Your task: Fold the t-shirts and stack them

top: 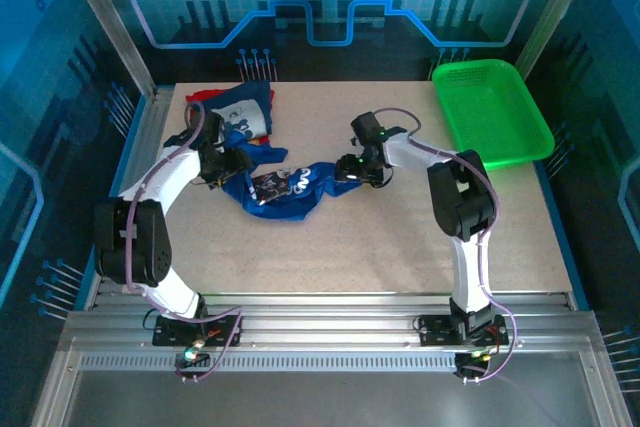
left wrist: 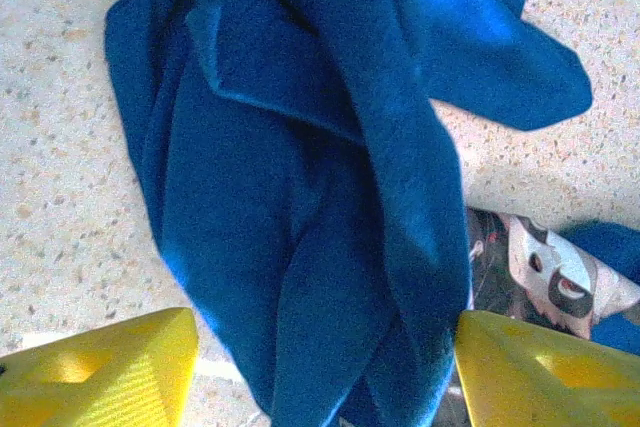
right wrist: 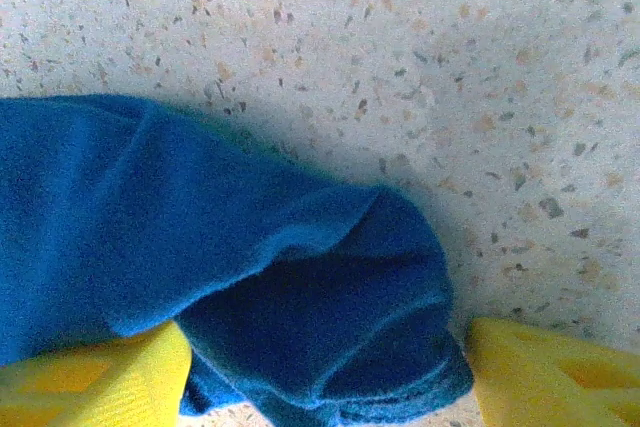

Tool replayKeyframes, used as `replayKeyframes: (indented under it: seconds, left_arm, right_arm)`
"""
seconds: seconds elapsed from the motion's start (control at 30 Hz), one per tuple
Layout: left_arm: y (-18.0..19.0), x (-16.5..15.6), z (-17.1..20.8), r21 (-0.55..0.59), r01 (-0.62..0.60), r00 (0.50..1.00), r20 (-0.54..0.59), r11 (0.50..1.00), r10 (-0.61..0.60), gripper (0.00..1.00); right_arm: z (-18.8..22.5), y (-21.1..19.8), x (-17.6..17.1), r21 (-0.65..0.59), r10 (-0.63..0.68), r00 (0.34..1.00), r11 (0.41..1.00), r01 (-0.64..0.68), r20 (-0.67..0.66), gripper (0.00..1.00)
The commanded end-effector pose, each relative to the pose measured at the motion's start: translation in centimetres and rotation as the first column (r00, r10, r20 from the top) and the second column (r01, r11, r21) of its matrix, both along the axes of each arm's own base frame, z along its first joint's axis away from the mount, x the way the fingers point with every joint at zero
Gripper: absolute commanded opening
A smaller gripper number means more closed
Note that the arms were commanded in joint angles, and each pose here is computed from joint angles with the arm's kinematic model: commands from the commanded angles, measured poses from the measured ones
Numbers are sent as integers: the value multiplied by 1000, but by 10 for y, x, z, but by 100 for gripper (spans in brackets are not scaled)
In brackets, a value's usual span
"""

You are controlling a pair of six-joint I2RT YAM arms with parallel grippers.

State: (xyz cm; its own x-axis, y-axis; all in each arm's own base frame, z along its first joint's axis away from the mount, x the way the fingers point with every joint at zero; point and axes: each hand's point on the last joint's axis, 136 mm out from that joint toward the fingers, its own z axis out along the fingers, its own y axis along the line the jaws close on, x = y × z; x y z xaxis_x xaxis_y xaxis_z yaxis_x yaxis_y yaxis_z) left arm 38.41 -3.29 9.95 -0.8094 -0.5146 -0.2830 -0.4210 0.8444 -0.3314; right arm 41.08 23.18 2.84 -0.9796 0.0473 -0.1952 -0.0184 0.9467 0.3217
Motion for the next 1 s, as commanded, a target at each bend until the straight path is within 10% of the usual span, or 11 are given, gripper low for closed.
replayKeyframes:
  seconds: [0.0, 0.17, 0.63, 0.97]
  left_arm:
    - [-5, 8, -11, -41, 5, 1000, 7, 999, -4, 60]
    - [2, -10, -25, -6, -32, 997, -65, 999, 31, 54]
    - [6, -50, 13, -70, -163, 985, 39, 984, 166, 77]
    - [9, -59, -5, -53, -152, 988, -27, 987, 151, 56]
  right_arm:
    - [-16, -5, 5, -44, -28, 999, 999, 27, -23, 67]
    - [-20, -10, 9, -60, -62, 997, 996, 60, -35, 59]
    - [-17, -18, 5, -65, -77, 996, 995, 75, -33, 59]
    - [-18, -24, 3, -66, -88, 996, 994, 86, -32, 59]
